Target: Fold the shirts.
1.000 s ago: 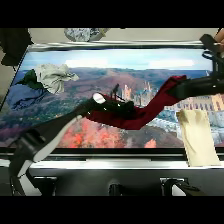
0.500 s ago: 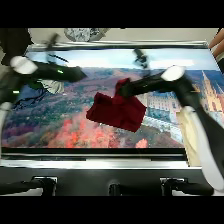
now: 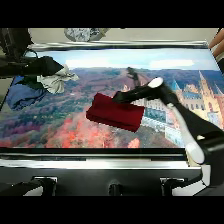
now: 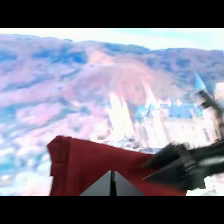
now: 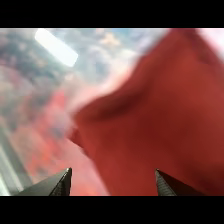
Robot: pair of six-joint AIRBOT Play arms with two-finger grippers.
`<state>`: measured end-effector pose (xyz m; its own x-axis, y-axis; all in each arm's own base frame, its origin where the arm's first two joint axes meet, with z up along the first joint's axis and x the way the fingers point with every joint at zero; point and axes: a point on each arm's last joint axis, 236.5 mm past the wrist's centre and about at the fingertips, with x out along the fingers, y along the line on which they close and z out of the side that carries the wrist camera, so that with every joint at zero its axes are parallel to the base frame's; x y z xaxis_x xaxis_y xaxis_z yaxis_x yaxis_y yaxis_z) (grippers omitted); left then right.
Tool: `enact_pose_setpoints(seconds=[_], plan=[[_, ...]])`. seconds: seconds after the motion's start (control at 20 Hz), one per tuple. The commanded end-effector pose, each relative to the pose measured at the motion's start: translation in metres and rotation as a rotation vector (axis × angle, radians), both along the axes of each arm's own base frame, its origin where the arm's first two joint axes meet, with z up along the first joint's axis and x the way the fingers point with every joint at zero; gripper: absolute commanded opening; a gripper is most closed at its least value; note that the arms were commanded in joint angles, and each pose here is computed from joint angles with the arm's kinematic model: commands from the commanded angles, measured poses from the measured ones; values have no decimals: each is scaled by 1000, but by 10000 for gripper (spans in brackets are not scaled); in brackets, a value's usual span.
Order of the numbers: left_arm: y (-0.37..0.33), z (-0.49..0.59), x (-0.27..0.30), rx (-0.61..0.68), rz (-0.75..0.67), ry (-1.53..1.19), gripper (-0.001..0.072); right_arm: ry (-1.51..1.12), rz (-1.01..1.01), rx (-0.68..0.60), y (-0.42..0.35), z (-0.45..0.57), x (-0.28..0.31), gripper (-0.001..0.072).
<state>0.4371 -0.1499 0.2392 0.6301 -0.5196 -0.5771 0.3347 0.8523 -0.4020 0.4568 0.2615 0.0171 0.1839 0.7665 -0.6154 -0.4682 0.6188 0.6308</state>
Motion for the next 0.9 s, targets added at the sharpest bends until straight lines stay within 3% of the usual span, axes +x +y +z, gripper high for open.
enact_pose_setpoints(seconds=[0.0, 0.1, 0.15, 0.35, 0.55, 0.6, 0.65, 0.7, 0.75, 0.85], plan=[[7, -12, -1, 29, 8, 17, 29, 118, -46, -275, -128, -16, -19, 628], [8, -21, -2, 33, 9, 38, 30, 273, -50, -486, -208, -36, -61, 628], [7, -25, -2, 33, 9, 45, 29, 336, -53, -498, -219, -47, -81, 628], [5, -27, -2, 20, 7, 51, 30, 368, -229, -136, -155, -82, -78, 624], [1, -25, -3, 3, 0, 53, 30, 409, -372, -74, -130, -114, -64, 601], [2, -25, -3, 3, 1, 53, 30, 424, -378, -44, -120, -116, -62, 550], [2, -25, -3, 3, 1, 53, 30, 419, -384, -10, -110, -115, -57, 433], [2, -25, -3, 3, 1, 53, 30, 373, -378, 18, -105, -110, -48, 117], [2, -25, -3, 4, 1, 52, 30, 322, -366, 42, -102, -100, -39, 52], [2, -25, -3, 15, -9, 44, 30, 186, -286, 70, -109, -61, -25, 51]])
